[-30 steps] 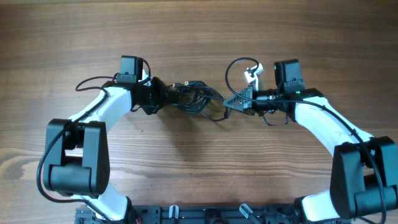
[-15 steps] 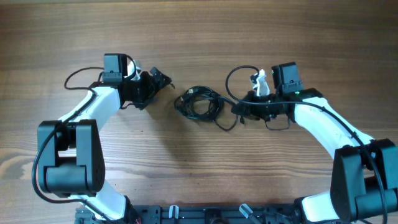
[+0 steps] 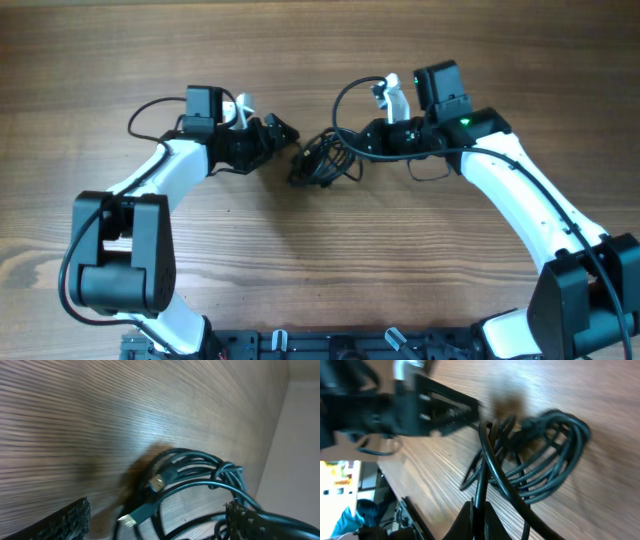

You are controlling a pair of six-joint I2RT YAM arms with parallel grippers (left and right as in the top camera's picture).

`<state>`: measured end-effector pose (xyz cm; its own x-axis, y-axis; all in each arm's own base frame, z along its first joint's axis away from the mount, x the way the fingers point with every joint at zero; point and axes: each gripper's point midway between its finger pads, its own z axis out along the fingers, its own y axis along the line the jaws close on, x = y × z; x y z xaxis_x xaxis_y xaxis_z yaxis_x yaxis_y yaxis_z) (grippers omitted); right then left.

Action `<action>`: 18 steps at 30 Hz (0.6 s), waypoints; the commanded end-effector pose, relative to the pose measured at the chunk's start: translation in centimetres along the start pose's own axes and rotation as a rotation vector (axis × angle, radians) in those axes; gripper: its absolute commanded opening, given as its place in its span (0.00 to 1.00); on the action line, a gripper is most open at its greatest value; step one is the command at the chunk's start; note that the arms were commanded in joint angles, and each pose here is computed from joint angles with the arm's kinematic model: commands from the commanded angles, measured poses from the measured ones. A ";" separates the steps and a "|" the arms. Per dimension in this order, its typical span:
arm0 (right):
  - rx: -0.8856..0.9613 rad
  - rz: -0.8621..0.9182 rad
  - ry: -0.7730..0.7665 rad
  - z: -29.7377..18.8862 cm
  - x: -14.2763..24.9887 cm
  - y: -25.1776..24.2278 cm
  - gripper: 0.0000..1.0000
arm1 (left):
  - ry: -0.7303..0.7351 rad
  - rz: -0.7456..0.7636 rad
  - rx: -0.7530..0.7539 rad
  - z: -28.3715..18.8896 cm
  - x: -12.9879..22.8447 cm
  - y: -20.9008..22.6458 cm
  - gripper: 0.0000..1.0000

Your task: Untangle cables

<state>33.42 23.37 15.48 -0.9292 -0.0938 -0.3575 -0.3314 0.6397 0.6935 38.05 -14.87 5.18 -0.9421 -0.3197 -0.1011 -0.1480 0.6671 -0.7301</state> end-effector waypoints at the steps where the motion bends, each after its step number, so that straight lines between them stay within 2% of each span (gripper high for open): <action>1: -0.167 -0.095 -0.013 -0.9 -0.7 3.9 0.04 | -0.002 0.044 -0.033 0.8 0.4 0.1 0.87; 6: -0.459 -0.225 0.023 -2.5 0.1 8.7 0.04 | -0.021 0.053 -0.059 0.9 0.1 0.4 0.87; 15: -0.657 -0.352 0.009 -4.4 0.0 11.9 0.04 | -0.042 0.050 -0.095 0.8 -0.3 1.0 0.87; 18: -0.672 -0.334 0.007 -4.7 -0.5 12.4 0.04 | -0.046 0.045 -0.105 0.8 -0.3 1.2 0.85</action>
<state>30.16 27.60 24.27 -0.7849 -0.2011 -0.5861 -0.6102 0.0859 0.7876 38.50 -14.80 4.41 -0.9336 -0.3245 -0.1521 -0.1425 0.7256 -0.6732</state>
